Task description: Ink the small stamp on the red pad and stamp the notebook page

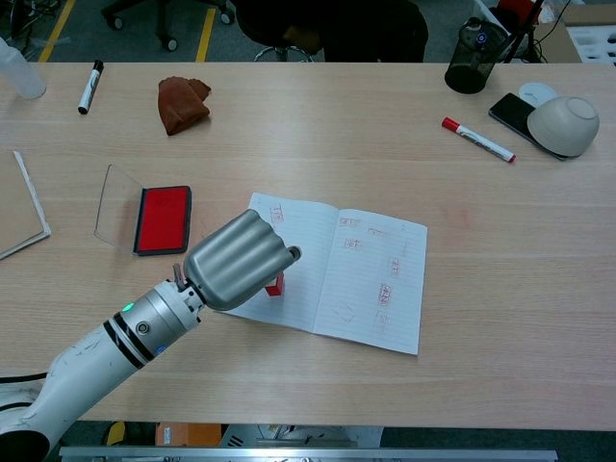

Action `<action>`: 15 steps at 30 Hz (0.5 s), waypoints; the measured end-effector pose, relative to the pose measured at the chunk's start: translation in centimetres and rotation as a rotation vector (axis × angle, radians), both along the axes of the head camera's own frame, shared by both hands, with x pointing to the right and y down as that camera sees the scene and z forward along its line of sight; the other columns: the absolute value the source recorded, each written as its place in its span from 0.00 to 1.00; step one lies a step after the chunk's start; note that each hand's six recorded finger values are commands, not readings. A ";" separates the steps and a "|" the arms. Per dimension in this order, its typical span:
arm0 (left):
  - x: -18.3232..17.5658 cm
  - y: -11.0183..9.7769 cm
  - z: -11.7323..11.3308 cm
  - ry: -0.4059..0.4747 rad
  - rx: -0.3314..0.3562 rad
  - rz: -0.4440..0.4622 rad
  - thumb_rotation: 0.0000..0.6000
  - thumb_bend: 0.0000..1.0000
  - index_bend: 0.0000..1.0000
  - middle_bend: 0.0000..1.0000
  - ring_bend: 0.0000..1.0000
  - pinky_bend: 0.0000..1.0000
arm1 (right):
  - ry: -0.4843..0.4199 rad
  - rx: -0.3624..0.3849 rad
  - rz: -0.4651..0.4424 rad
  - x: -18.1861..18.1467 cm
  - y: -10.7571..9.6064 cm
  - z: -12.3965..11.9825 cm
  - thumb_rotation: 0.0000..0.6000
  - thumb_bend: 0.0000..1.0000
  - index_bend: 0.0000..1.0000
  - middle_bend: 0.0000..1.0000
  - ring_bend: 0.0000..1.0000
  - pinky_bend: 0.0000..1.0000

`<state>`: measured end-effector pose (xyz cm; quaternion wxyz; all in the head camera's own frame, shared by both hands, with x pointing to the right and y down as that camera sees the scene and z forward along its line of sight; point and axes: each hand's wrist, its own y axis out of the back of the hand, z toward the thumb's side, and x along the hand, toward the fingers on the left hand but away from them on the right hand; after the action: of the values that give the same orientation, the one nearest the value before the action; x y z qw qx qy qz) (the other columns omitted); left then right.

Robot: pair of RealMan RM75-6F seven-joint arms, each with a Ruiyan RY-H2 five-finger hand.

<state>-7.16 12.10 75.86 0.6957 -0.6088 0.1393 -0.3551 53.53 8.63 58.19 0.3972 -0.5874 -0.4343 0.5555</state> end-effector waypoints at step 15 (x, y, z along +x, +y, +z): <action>0.1 1.5 2.6 -0.024 -0.032 0.002 1.00 0.26 0.56 0.99 0.99 1.00 | 0.003 0.001 0.012 0.2 0.3 -0.1 1.00 0.30 0.11 0.18 0.09 0.15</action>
<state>-7.08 13.55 78.43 0.6878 -0.6156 0.1247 -0.3640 53.78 8.89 58.05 0.3951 -0.5837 -0.4373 0.5586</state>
